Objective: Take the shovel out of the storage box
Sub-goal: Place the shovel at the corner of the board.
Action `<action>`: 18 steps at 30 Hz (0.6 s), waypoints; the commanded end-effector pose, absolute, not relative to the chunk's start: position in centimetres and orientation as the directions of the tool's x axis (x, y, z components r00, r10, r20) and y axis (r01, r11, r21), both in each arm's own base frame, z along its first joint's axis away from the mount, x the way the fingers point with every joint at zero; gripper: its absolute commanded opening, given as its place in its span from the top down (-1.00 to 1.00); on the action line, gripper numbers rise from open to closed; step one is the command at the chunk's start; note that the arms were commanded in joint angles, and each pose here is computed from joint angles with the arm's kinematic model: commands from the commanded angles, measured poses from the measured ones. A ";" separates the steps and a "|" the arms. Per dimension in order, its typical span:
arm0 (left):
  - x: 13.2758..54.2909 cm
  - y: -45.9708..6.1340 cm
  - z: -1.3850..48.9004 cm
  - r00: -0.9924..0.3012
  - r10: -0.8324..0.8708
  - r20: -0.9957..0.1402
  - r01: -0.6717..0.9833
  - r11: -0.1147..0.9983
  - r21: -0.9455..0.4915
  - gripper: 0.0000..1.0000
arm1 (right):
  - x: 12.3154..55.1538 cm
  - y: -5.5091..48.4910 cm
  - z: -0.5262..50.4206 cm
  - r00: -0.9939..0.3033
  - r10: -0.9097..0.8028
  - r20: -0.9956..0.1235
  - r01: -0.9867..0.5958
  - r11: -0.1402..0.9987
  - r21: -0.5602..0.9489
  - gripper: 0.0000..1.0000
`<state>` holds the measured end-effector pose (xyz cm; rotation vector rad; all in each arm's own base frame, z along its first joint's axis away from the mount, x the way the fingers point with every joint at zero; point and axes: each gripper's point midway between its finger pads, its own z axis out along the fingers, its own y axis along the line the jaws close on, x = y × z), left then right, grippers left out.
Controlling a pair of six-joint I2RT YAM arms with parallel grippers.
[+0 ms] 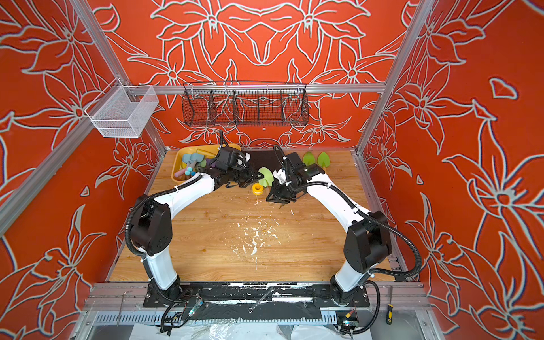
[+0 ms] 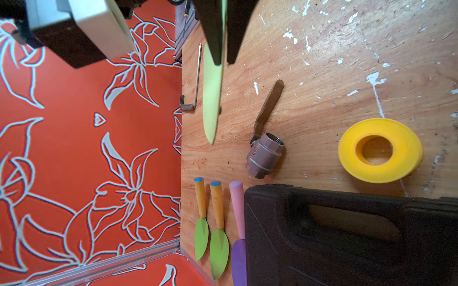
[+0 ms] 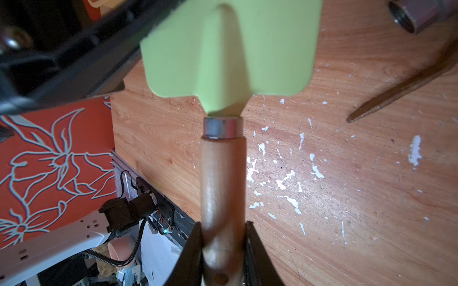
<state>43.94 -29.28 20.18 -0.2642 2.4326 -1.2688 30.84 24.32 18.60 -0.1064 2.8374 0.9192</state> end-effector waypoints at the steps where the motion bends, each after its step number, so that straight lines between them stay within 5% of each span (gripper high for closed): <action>1: 43.8 -28.9 22.9 -0.890 -0.361 -0.277 0.044 0.539 -0.841 0.16 | 30.9 22.3 17.8 -0.986 -0.020 -0.163 -0.098 0.868 0.487 1.00; 3: 43.6 -28.3 24.1 -0.881 -0.374 -0.288 0.047 0.538 -0.842 -0.21 | 31.2 20.5 17.8 -0.984 -0.027 -0.179 -0.103 0.896 0.433 1.00; 13: 39.8 -24.5 31.5 -0.810 -0.357 -0.466 0.159 0.631 -0.759 -0.74 | 35.9 4.3 17.5 -0.946 0.071 -0.316 -0.005 0.972 0.234 1.00; 14: 39.3 -24.1 32.0 -0.801 -0.352 -0.485 0.170 0.643 -0.747 -0.96 | 36.7 2.8 17.4 -0.940 0.083 -0.331 0.005 0.973 0.230 1.00; 18: 37.7 -22.6 33.3 -0.770 -0.327 -0.548 0.201 0.691 -0.694 -0.94 | 40.1 -1.8 16.5 -0.925 0.072 -0.374 0.005 0.984 0.176 1.00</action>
